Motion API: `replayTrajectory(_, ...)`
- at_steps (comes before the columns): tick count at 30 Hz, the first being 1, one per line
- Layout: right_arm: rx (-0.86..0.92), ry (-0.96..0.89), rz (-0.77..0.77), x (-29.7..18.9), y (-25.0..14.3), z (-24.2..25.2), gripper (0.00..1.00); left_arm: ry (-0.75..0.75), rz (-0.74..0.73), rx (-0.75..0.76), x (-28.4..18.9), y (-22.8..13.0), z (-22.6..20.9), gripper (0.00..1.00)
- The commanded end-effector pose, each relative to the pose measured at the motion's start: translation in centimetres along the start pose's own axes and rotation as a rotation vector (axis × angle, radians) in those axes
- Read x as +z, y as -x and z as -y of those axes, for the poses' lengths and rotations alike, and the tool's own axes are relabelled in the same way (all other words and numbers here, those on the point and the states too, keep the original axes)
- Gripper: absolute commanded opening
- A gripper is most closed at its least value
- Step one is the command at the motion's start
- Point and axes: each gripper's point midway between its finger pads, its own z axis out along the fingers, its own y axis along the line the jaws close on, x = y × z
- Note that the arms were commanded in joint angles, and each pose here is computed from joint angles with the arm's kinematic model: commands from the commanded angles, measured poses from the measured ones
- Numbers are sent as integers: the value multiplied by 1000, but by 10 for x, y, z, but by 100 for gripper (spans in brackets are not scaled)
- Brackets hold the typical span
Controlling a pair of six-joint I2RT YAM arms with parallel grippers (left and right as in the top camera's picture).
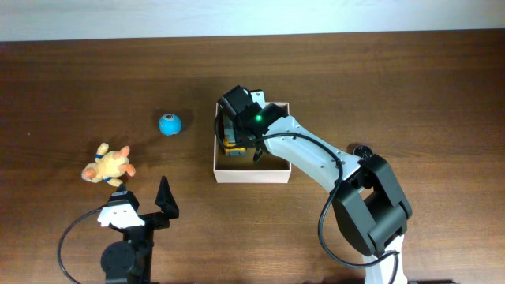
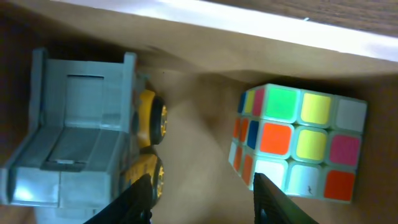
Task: Pack container
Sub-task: 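Lower the truck into the box's left side with the right gripper, then open the right gripper and raise it out of the box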
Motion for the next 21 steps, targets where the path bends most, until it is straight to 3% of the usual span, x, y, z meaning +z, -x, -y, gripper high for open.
replayTrajectory(1,5,24,-21,5,-5,-3,47,-8,3,16,0,-1,1,99)
replayTrajectory(21,-12,93,-28,5,-5,-16,46,-8,2,16,0,-1,1,99)
